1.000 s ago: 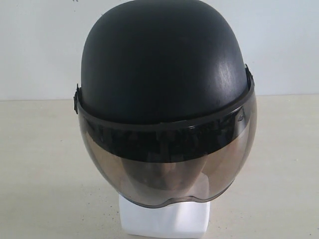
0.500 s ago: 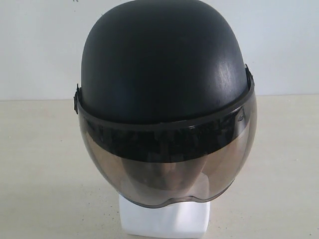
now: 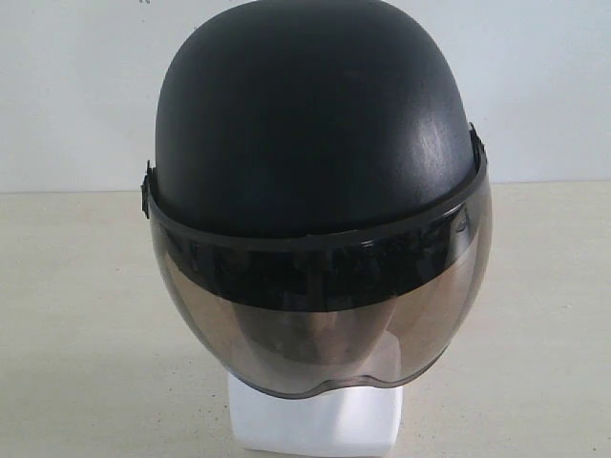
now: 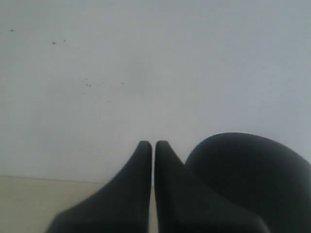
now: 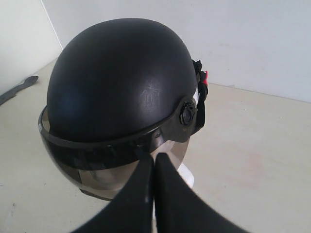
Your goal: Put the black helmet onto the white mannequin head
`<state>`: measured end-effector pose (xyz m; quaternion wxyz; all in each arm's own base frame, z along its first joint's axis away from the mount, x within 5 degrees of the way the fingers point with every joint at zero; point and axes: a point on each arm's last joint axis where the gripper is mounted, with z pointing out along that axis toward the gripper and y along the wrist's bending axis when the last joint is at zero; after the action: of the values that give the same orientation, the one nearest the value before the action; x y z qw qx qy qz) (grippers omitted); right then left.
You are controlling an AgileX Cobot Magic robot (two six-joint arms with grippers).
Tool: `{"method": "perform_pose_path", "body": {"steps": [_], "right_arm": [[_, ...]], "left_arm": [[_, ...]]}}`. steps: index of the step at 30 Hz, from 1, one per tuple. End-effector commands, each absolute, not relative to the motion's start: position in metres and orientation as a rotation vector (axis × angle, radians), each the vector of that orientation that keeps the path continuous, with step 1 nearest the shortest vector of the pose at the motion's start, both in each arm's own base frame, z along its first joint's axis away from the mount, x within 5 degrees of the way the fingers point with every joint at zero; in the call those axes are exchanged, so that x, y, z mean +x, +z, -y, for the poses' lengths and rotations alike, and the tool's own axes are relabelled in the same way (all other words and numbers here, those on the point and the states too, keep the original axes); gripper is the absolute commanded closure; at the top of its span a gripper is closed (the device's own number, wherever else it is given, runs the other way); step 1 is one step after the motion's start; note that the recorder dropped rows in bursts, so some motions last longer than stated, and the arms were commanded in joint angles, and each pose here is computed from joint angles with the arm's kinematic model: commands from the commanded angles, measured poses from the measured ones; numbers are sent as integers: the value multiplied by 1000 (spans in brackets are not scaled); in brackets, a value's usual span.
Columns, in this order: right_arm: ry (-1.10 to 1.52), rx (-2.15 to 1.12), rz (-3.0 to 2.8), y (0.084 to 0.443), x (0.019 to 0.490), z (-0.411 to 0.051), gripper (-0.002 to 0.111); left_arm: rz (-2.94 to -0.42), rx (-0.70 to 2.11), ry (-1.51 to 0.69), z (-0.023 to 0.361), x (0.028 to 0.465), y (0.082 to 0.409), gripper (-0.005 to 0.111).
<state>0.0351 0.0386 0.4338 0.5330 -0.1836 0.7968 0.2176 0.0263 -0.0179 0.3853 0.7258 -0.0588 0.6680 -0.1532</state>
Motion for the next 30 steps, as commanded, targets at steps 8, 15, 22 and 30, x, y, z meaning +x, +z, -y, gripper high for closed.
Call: {"method": "perform_pose_path", "body": {"steps": [8, 15, 22, 30], "right_arm": [[514, -440, -1897, 433, 35, -38, 108], [514, -440, -1897, 433, 35, -38, 108], [514, -440, -1897, 433, 35, -38, 108], [514, -440, -1897, 433, 35, -38, 108]], "left_arm": [[-1531, -290, -223, -1, 51, 284, 102], [-1641, -269, -162, -4, 57, 234, 102], [-1649, -241, -185, -2, 56, 197, 102], [-1783, -82, 37, -6, 54, 186, 102]]}}
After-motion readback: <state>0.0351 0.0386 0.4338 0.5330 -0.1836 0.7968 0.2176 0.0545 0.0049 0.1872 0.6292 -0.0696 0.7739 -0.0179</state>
